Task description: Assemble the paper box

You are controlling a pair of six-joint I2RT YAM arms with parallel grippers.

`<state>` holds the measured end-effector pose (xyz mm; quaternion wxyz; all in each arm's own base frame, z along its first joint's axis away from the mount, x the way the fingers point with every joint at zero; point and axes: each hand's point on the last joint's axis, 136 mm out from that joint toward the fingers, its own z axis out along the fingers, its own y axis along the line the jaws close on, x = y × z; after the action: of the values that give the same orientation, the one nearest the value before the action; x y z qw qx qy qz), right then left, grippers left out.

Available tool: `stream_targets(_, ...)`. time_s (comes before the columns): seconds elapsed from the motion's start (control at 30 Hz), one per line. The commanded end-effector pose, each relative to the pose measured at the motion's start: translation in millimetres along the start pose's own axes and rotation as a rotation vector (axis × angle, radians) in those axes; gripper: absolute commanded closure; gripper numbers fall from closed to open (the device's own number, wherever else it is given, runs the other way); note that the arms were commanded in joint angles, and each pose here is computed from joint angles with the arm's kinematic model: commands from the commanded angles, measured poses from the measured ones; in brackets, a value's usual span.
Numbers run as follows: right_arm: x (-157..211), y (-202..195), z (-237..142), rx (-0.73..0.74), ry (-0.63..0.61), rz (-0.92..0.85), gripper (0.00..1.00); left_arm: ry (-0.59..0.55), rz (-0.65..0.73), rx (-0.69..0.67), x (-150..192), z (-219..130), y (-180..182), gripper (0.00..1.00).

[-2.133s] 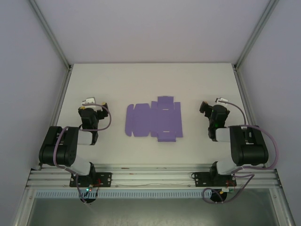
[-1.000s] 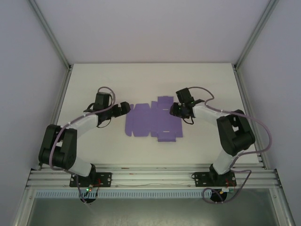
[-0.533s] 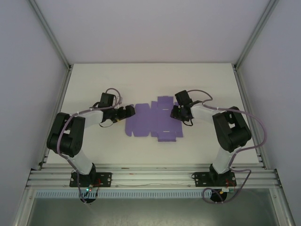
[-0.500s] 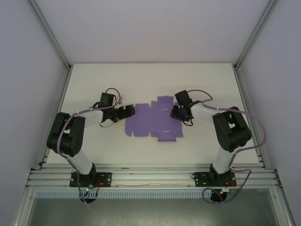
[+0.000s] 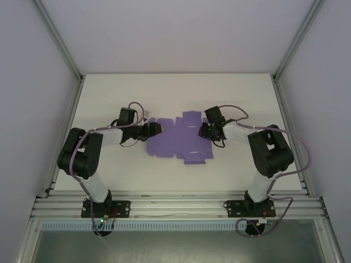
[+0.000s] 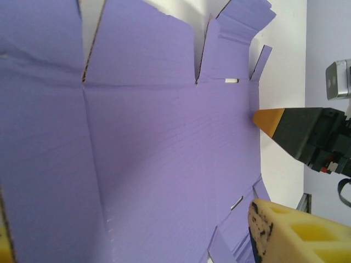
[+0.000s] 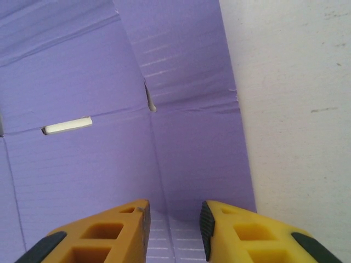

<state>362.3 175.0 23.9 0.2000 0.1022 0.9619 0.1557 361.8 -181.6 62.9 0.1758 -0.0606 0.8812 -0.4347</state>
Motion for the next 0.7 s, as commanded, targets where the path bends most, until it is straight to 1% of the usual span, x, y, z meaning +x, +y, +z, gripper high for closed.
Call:
stream_targets(0.0, 33.0, -27.5, 12.7, 0.079, 0.101, -0.009, 0.67, -0.006, 0.025, 0.022, -4.9, 4.6, -4.1, 0.42)
stream_targets(0.13, 24.9, -18.7, 4.8, 0.035, 0.070, -0.028, 0.66, -0.031, 0.046, 0.016, -12.2, 2.8, -7.3, 0.65)
stream_targets(0.2, 15.0, -13.7, -5.0, 0.003, 0.034, -0.029, 0.65, -0.054, 0.073, 0.030, -18.1, -1.6, -15.3, 0.77)
stream_targets(0.27, 3.5, -6.9, -18.4, -0.043, -0.010, -0.039, 0.59, -0.081, 0.110, 0.072, -23.5, -7.3, -29.7, 0.88)
stream_targets(0.3, -4.0, -3.9, -27.8, -0.072, -0.042, -0.041, 0.56, -0.098, 0.136, 0.098, -27.8, -11.2, -39.3, 0.97)
stream_targets(0.33, -10.0, -0.7, -36.8, -0.105, -0.069, -0.046, 0.51, -0.111, 0.162, 0.123, -30.8, -15.2, -48.4, 1.00)
stream_targets(0.4, -21.7, 6.0, -57.5, -0.182, -0.122, -0.056, 0.39, -0.148, 0.228, 0.175, -38.6, -26.0, -70.3, 1.00)
stream_targets(0.5, -34.8, 12.0, -89.0, -0.299, -0.193, -0.080, 0.25, -0.194, 0.354, 0.290, -46.0, -47.3, -112.3, 1.00)
stream_targets(0.57, -41.1, 13.0, -107.8, -0.357, -0.237, -0.104, 0.20, -0.224, 0.443, 0.362, -47.6, -63.7, -139.0, 1.00)
stream_targets(0.67, -49.8, 16.0, -132.9, -0.423, -0.299, -0.137, 0.18, -0.241, 0.577, 0.453, -42.6, -85.4, -172.2, 1.00)
